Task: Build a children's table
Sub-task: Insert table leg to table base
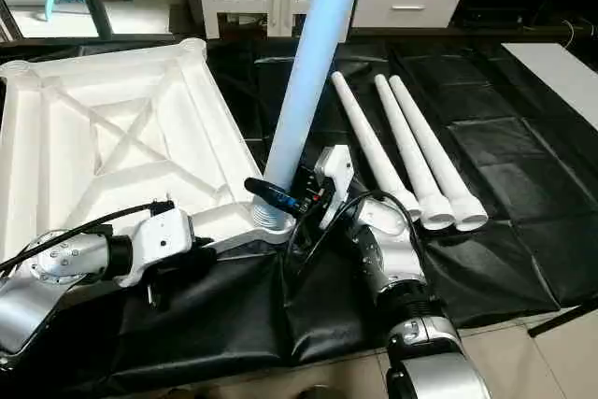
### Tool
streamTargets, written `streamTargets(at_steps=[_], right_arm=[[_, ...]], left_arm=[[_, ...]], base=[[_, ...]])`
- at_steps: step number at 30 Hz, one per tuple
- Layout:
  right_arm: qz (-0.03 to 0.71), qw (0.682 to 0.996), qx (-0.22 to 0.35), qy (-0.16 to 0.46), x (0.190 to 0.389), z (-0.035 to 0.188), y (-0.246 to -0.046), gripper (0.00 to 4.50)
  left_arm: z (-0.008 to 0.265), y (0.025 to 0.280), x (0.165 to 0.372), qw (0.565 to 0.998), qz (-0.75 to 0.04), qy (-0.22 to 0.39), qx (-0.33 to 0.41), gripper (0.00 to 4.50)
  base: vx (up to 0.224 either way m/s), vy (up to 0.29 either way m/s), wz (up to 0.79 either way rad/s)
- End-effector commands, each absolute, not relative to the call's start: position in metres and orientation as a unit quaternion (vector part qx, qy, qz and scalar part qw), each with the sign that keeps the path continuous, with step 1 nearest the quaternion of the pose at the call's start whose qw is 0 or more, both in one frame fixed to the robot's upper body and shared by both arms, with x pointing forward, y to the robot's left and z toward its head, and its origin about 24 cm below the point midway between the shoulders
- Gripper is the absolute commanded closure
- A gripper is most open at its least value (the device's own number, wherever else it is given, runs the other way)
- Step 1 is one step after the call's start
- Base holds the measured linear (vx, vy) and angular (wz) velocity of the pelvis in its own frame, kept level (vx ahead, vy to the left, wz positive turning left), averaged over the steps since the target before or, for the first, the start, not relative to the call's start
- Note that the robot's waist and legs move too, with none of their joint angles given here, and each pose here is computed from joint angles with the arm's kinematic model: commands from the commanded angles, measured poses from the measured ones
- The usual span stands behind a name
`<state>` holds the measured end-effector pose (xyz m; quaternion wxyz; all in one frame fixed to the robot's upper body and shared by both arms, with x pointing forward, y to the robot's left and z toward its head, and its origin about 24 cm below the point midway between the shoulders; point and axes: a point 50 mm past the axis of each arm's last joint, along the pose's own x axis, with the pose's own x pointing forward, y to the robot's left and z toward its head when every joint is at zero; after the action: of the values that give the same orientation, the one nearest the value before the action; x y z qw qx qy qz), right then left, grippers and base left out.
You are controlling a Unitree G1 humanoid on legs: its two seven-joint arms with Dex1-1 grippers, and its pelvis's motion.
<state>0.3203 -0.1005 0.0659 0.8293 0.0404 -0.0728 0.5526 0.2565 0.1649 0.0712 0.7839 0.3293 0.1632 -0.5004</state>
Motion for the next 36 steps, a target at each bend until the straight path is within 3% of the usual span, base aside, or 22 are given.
streamTargets(at_steps=[1,8,16,25,36], right_arm=[[0.553,0.832,0.038,0.022,0.31,0.034,-0.113,2.62],[0.565,0.823,0.036,0.051,0.309,0.03,-0.125,2.62],[0.572,0.814,0.058,0.082,0.305,0.021,-0.123,2.62],[0.595,0.795,0.003,0.119,0.3,0.008,-0.122,2.62],[0.554,0.826,0.026,0.102,0.309,0.011,-0.123,2.63]], left_arm=[[0.063,0.171,0.254,0.766,-0.501,0.192,0.354,4.5],[0.064,0.171,0.255,0.765,-0.505,0.192,0.35,4.5],[0.064,0.171,0.255,0.765,-0.509,0.191,0.345,4.5],[0.064,0.17,0.256,0.761,-0.514,0.192,0.346,4.5],[0.063,0.171,0.256,0.762,-0.512,0.195,0.344,4.5]], base=[[0.0,0.0,0.0],[0.0,0.0,0.0],[0.0,0.0,0.0],[0.0,0.0,0.0],[0.0,0.0,0.0]])
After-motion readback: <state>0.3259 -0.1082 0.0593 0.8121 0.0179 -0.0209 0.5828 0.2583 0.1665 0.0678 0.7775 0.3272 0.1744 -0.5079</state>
